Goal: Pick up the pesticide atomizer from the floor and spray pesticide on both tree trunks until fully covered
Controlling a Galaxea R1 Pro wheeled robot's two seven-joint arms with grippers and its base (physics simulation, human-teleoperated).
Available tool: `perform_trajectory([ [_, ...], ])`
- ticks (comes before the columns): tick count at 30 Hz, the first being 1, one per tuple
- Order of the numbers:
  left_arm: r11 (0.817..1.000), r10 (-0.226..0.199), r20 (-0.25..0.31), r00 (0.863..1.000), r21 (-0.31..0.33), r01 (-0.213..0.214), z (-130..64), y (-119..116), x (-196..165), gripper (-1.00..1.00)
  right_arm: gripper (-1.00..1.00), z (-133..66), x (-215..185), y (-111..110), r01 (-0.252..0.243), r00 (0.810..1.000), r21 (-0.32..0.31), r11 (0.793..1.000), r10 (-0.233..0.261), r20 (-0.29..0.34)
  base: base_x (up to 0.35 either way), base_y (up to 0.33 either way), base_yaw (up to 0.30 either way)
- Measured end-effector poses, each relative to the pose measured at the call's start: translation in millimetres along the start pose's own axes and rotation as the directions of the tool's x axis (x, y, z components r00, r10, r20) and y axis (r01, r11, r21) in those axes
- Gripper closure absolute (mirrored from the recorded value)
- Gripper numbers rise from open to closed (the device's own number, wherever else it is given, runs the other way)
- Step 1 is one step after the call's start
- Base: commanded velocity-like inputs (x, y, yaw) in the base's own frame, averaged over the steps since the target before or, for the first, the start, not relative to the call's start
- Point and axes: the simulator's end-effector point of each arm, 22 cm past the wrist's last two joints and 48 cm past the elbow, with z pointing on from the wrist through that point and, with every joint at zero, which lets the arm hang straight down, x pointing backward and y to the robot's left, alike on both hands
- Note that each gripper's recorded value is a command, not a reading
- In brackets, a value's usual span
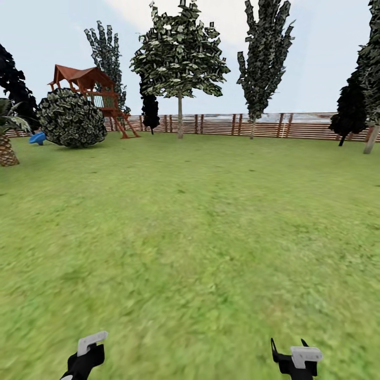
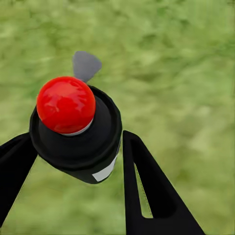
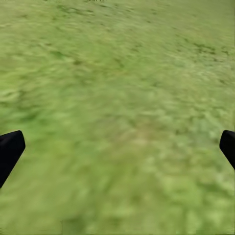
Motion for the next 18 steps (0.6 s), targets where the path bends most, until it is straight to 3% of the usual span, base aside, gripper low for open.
perform_trajectory([
  [18, 1.0, 0.0, 0.0, 1.0, 0.001, 0.0, -0.1, -0.8, 0.2, 1.0, -1.0, 0.0, 0.2, 0.0, 0.0, 1.0, 0.0, 1.0, 0.0, -0.001, 0.331, 0.092, 0.0],
])
